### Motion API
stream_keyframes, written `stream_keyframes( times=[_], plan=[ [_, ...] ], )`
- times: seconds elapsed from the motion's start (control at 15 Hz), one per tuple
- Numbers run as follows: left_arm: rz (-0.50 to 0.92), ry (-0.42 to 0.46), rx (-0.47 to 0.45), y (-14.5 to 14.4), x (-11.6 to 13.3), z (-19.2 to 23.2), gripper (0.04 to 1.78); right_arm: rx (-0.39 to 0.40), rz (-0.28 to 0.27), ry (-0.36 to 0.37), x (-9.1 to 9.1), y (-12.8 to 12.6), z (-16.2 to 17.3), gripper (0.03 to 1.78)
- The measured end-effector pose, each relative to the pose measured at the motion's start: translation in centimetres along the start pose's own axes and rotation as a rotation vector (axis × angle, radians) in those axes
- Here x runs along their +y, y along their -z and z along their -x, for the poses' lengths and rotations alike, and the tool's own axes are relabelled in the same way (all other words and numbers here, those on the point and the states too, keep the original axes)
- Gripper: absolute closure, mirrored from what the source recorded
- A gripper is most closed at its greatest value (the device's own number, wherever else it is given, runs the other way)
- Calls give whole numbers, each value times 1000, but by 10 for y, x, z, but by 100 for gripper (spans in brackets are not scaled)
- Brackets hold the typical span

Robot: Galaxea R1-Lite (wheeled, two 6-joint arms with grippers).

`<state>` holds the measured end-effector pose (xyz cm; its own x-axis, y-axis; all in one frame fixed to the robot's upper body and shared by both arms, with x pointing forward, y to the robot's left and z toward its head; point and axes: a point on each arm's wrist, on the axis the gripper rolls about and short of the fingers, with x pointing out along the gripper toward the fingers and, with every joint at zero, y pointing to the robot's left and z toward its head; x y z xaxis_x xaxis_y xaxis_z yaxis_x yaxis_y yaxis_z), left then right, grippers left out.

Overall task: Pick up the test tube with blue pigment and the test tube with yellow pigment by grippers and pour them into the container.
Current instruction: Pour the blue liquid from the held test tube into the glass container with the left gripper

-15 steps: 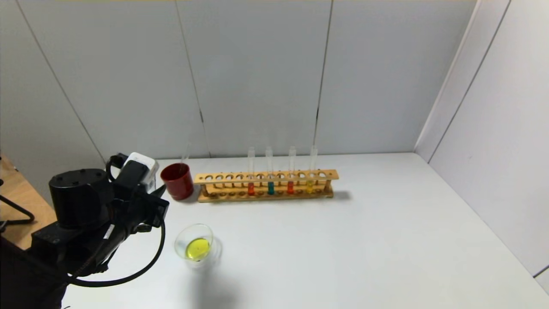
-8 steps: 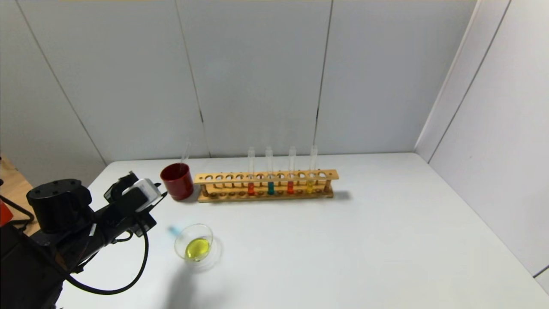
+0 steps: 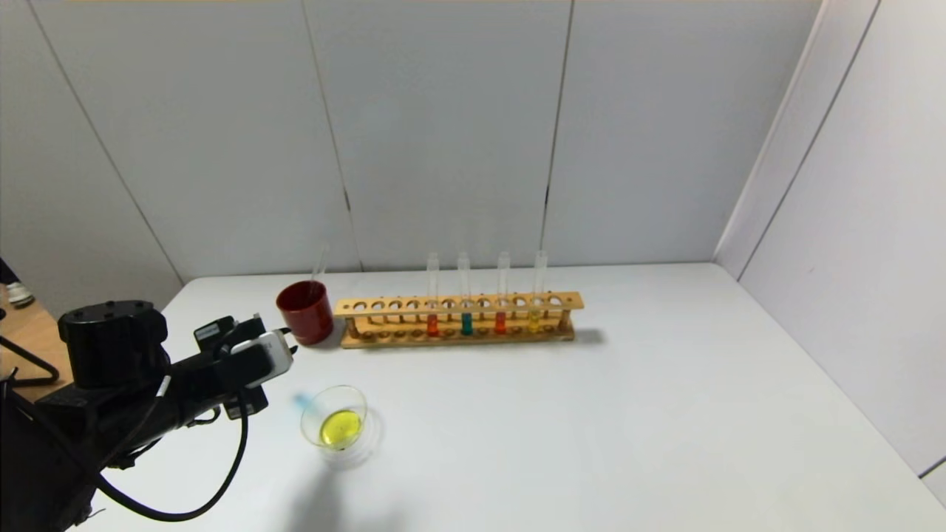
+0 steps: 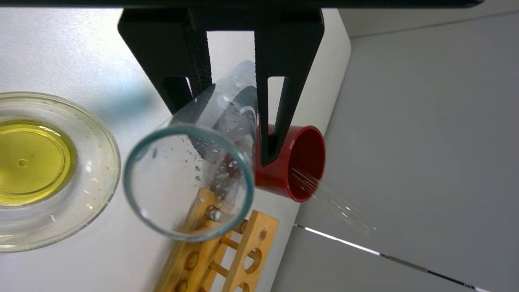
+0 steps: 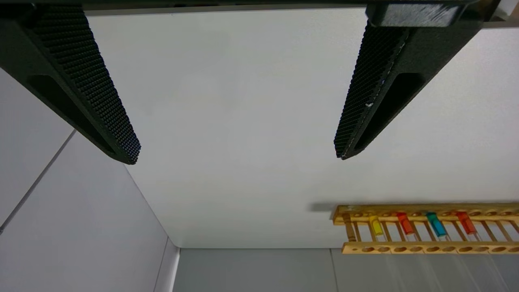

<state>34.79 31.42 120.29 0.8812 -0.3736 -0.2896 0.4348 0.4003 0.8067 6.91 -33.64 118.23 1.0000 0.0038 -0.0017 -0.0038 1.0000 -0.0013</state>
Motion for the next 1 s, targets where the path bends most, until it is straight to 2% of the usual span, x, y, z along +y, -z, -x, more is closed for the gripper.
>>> stream_keyframes(
  times=[0.33,0.73,1.0],
  plan=[
    [-97,89,25,-13,9,6,148,0,0,0,0,0,0,6],
    [-298,118,39,-19,17,10,148,0,0,0,0,0,0,6],
    [-396,161,80,-18,18,8,148,0,0,0,0,0,0,6]
  ],
)
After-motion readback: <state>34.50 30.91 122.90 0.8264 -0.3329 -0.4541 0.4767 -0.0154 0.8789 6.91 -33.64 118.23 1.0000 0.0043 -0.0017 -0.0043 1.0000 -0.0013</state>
